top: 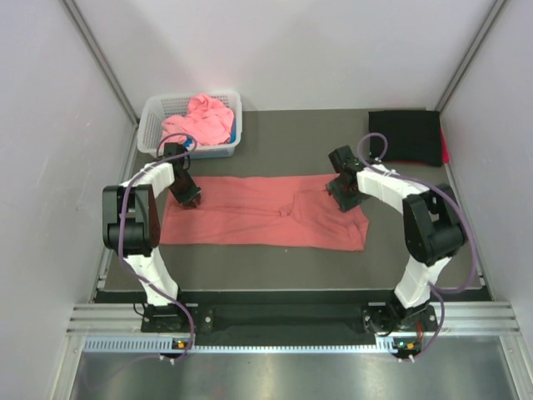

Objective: Fold and stack the t-shirts
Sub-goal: Fold the tshirt

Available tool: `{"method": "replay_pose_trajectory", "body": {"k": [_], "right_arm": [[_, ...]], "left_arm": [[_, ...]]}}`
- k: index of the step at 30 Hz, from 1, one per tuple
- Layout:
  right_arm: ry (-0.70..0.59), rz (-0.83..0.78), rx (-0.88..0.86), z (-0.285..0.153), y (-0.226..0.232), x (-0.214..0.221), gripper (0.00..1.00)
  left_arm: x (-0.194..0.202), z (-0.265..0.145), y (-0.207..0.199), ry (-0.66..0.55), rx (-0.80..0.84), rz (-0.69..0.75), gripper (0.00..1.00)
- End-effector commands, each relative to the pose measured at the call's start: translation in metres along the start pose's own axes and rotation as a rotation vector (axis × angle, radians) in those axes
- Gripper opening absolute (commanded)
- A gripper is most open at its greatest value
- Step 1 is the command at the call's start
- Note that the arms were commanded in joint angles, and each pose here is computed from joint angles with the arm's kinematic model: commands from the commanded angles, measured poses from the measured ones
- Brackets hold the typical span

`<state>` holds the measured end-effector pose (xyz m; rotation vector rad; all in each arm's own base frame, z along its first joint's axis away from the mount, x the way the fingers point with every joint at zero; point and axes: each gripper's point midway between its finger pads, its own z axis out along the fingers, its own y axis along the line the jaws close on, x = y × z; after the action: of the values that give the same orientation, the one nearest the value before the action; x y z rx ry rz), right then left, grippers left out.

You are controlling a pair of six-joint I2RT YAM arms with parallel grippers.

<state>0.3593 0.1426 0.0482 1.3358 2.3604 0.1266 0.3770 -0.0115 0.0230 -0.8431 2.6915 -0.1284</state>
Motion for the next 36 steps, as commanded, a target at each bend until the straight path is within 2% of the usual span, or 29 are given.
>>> {"method": "replay_pose_trajectory", "body": {"k": [1, 7, 10, 13, 16, 19, 25, 28, 31, 36], "right_arm": [[-0.025, 0.120, 0.042, 0.010, 0.013, 0.006, 0.57], [-0.088, 0.077, 0.100, 0.040, 0.012, 0.008, 0.57], [-0.124, 0.030, 0.110, 0.049, 0.011, 0.002, 0.56], [-0.159, -0.030, 0.104, 0.055, 0.016, -0.006, 0.56], [-0.182, -0.098, 0.073, 0.058, 0.036, -0.018, 0.56], [-0.200, -0.184, 0.088, 0.073, 0.047, -0.033, 0.56], [-0.203, -0.256, 0.078, 0.093, 0.072, -0.061, 0.56], [-0.241, -0.341, -0.002, 0.099, 0.105, -0.077, 0.55], [-0.281, -0.425, -0.107, 0.106, 0.143, -0.092, 0.55], [-0.307, -0.492, -0.264, 0.106, 0.195, -0.105, 0.55]], "left_arm": [[-0.011, 0.019, 0.037, -0.040, -0.146, -0.063, 0.24], [-0.008, 0.009, 0.086, -0.095, -0.275, -0.182, 0.25], [-0.021, -0.015, 0.106, -0.193, -0.289, -0.273, 0.25], [-0.047, -0.054, 0.109, -0.328, -0.242, -0.334, 0.25], [-0.077, -0.098, 0.089, -0.461, -0.108, -0.337, 0.27], [-0.092, -0.121, 0.070, -0.499, -0.018, -0.318, 0.27], [-0.092, -0.122, 0.052, -0.448, 0.058, -0.264, 0.27], [-0.084, -0.117, 0.039, -0.410, 0.135, -0.239, 0.28], [-0.058, -0.103, 0.018, -0.297, 0.255, -0.193, 0.27], [-0.035, -0.082, 0.026, -0.239, 0.231, -0.170, 0.29]]}}
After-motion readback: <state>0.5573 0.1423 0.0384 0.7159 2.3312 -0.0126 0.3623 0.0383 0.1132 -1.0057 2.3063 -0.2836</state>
